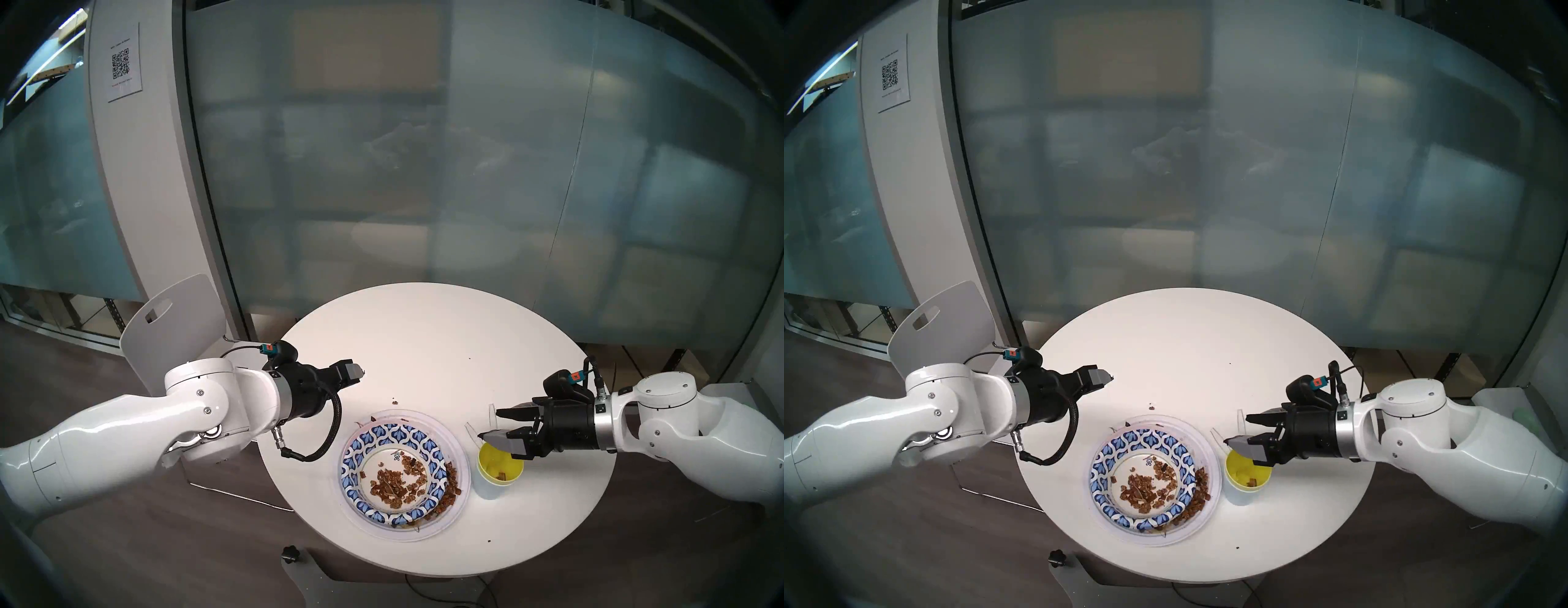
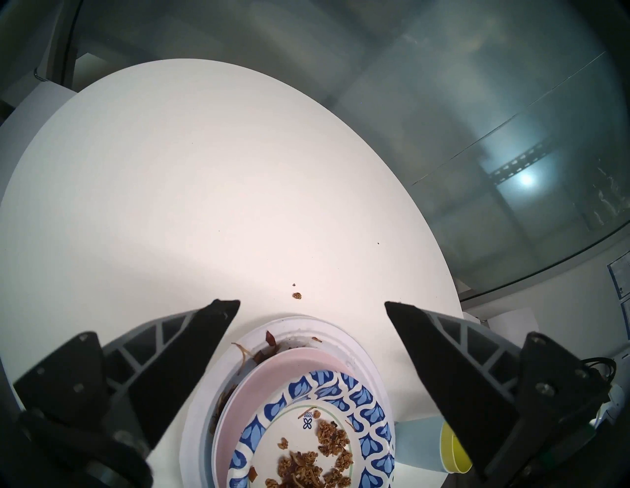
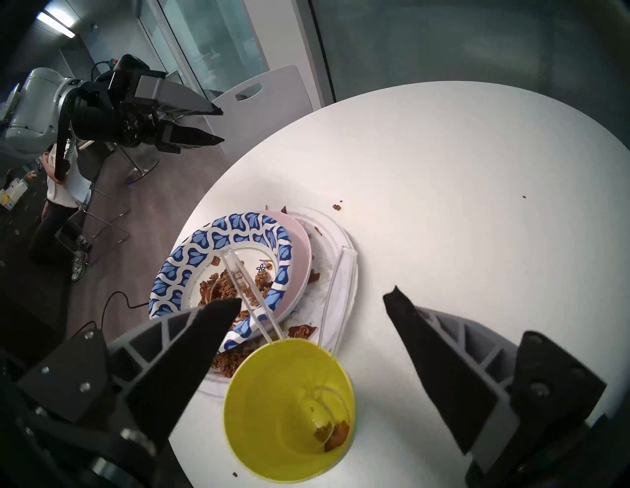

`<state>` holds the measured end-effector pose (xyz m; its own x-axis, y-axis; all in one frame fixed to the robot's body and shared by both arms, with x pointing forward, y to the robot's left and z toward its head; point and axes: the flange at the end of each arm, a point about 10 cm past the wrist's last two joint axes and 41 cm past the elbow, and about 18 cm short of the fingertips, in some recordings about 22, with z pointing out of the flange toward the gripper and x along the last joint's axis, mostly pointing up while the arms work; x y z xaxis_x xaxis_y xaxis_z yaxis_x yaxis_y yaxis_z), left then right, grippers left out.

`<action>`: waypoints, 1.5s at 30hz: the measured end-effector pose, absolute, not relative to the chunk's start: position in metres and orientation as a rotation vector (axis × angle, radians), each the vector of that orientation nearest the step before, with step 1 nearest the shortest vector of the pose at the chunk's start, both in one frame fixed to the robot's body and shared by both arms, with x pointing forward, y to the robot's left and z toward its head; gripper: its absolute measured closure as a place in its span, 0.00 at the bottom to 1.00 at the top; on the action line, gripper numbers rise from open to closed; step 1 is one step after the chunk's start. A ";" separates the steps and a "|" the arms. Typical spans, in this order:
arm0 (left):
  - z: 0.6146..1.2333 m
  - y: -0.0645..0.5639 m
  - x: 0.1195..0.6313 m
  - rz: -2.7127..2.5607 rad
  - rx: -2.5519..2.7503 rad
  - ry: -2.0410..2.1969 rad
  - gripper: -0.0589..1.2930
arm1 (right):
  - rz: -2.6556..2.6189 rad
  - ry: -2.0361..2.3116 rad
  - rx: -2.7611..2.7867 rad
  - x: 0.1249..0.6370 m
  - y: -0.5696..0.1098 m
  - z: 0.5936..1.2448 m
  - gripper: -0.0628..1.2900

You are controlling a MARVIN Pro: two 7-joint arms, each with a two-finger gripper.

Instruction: Stack the plates into one stack

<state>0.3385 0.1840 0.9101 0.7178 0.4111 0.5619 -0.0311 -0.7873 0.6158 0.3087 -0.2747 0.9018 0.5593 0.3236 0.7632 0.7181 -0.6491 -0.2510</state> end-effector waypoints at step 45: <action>0.907 0.177 0.336 0.941 2.310 0.303 0.05 | -0.749 -0.867 -2.406 0.296 -0.312 0.873 0.32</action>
